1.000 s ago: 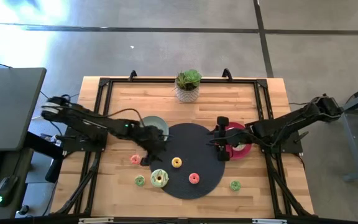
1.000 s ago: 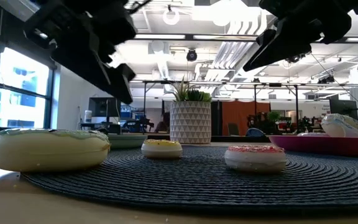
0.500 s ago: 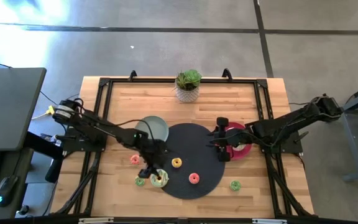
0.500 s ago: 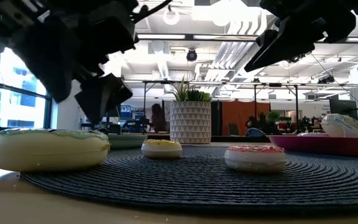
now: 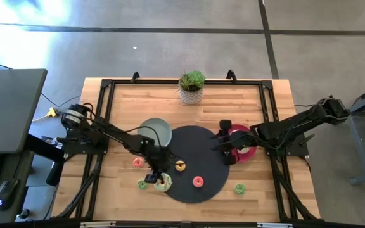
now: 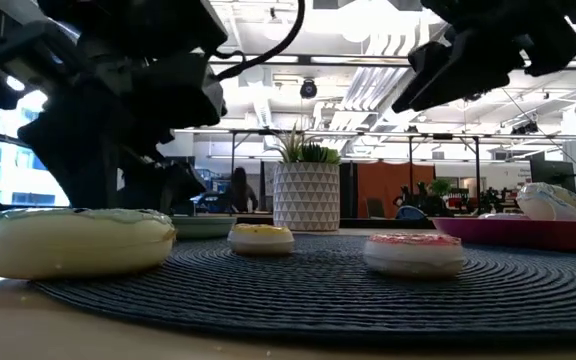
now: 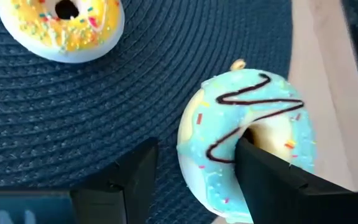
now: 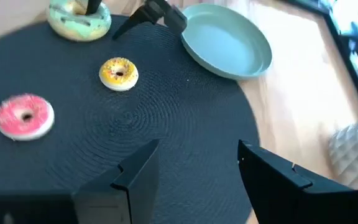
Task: Pick & Place donuts
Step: Put the large blue donut on the red plate
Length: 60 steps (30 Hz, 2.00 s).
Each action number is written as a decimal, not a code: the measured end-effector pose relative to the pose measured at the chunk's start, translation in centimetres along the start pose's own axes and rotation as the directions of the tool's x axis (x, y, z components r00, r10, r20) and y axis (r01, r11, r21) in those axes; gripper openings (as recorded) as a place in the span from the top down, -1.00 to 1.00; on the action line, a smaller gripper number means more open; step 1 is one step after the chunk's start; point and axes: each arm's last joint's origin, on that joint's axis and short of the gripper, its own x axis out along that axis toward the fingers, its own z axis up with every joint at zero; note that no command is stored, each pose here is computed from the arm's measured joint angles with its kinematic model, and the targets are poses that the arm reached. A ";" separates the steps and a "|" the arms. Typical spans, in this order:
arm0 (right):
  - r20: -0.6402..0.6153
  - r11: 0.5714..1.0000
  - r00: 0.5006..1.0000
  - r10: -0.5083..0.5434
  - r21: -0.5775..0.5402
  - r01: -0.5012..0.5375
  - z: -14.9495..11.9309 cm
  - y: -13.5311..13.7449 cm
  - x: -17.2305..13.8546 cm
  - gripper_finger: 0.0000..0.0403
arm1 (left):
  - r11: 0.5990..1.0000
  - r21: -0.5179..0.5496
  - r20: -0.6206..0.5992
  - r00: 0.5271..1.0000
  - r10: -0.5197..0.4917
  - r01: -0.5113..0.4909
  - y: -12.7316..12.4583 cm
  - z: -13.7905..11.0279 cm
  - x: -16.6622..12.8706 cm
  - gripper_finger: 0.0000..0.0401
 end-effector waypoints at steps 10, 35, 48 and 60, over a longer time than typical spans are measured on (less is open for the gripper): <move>0.179 0.923 0.983 0.037 -0.383 0.035 1.7 0.4 -0.3 -0.01 | 1.000 0.010 0.024 1.000 -0.005 0.005 -0.2 0.7 -0.2 0.36; 0.238 0.771 0.969 0.068 -0.629 0.100 2.3 0.4 -0.4 -0.01 | 0.999 -0.023 0.340 0.940 -0.022 0.031 7.1 12.1 -12.2 0.86; 0.235 0.709 0.969 0.076 -0.696 0.113 2.1 -1.1 0.1 -0.01 | 0.996 -0.077 0.362 0.930 0.067 -0.042 8.8 12.0 -12.6 0.86; 0.295 0.499 0.951 0.096 -0.841 0.210 2.3 -1.2 3.3 0.01 | 0.992 -0.096 0.409 0.912 -0.036 0.083 8.8 12.5 -13.0 0.86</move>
